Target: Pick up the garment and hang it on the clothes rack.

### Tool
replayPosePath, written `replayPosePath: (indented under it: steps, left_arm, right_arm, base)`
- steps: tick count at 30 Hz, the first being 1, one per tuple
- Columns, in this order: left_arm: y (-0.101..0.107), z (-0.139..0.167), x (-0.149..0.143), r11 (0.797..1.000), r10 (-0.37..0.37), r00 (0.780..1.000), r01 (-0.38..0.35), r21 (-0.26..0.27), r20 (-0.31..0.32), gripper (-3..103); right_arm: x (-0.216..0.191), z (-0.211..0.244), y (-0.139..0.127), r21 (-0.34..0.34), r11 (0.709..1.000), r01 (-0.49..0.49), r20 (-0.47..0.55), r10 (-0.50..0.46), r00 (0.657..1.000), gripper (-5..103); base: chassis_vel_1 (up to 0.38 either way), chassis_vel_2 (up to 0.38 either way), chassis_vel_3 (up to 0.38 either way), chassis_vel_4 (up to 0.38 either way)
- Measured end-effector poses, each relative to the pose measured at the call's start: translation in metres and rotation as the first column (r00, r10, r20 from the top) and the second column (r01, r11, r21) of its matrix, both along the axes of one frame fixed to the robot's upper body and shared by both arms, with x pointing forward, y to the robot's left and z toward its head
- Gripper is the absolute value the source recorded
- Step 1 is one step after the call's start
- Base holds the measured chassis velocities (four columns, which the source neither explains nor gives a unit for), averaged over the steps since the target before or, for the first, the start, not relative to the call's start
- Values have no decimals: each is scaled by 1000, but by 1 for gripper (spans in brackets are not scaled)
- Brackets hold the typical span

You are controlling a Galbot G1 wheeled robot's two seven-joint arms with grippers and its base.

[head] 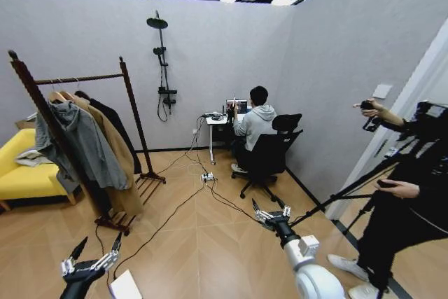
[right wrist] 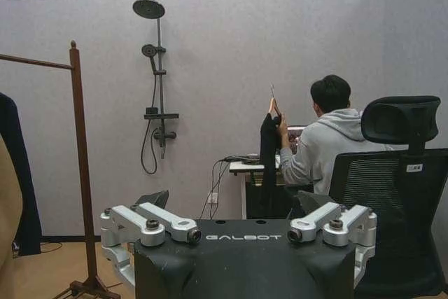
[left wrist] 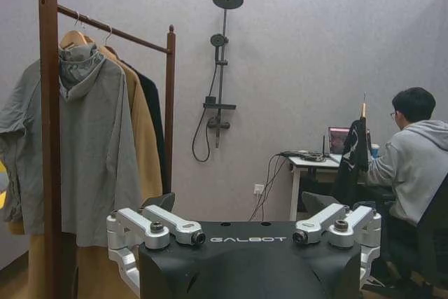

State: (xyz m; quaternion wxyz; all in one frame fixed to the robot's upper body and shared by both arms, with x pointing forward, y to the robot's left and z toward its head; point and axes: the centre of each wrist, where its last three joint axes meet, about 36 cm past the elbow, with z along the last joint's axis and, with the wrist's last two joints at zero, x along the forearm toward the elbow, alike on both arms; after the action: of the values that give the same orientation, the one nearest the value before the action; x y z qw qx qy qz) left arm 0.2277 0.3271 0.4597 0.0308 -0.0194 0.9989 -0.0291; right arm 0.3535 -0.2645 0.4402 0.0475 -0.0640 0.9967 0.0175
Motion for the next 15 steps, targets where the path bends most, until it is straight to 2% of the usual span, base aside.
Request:
replayPosePath:
  steps: [15]
  left_arm:
    - [0,0,0,1000,0,1000,0,0,0,100]
  right_arm:
    - [2,-2,2,-1,1000,-6,0,6,1000,100]
  base:
    - [0,0,0,0]
